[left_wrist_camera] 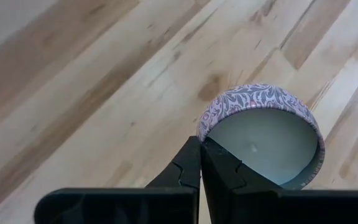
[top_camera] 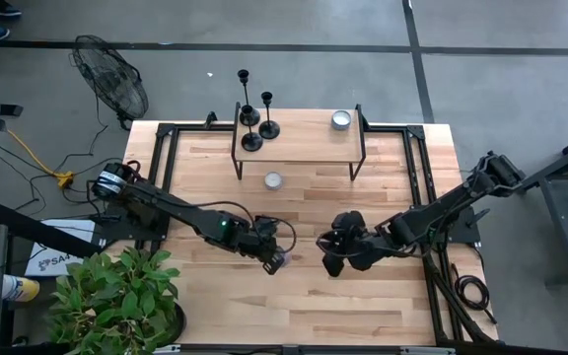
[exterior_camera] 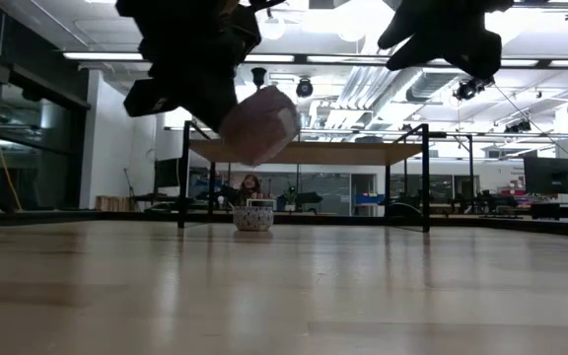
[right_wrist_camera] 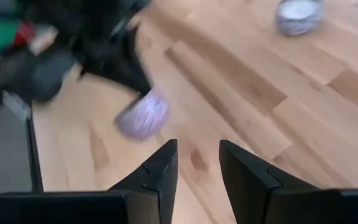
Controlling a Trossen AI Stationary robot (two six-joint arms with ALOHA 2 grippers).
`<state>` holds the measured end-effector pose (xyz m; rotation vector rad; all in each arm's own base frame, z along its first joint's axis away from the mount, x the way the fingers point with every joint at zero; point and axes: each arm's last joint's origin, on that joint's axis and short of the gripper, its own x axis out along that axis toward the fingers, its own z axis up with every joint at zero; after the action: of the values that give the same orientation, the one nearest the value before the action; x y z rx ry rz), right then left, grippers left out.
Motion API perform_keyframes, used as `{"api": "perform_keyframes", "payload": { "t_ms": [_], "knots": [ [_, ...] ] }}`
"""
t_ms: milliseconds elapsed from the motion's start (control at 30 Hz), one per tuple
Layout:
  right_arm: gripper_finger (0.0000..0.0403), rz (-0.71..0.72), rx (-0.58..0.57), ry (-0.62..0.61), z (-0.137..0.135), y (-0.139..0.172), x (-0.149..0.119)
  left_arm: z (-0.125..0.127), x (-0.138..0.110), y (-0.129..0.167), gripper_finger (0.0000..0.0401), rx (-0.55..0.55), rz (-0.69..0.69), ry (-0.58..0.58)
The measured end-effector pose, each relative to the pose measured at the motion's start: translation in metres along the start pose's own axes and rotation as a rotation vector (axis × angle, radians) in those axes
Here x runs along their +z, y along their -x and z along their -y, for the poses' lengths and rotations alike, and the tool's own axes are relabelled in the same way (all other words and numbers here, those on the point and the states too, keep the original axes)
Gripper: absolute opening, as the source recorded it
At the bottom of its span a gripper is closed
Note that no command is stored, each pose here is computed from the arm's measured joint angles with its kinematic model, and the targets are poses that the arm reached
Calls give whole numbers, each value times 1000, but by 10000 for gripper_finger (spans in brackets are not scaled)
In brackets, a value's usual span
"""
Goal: Pick & Place candle stick holders
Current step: Put the pink scented candle on the shelf
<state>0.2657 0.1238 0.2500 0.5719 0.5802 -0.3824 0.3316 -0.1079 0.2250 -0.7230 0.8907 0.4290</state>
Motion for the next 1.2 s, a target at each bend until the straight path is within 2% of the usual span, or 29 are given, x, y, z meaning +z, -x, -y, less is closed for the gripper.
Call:
{"api": "perform_keyframes", "payload": {
  "t_ms": [100,233,633,767,1000,1200],
  "knots": [
    [114,-52,39,94,-1,0,-2,2,6,2,0,-17,-5,4],
    [114,-63,68,119,-3,0,-1,2,11,3,0,-32,-19,15],
    [116,-28,45,43,-1,-2,4,5,18,6,0,-23,26,34],
    [135,-19,40,43,-1,-2,4,5,18,6,0,-14,44,47],
    [192,6,37,24,-1,-2,5,4,20,7,0,23,119,63],
    [200,51,40,-23,-7,-12,2,2,24,7,0,78,244,82]
  ]
}}
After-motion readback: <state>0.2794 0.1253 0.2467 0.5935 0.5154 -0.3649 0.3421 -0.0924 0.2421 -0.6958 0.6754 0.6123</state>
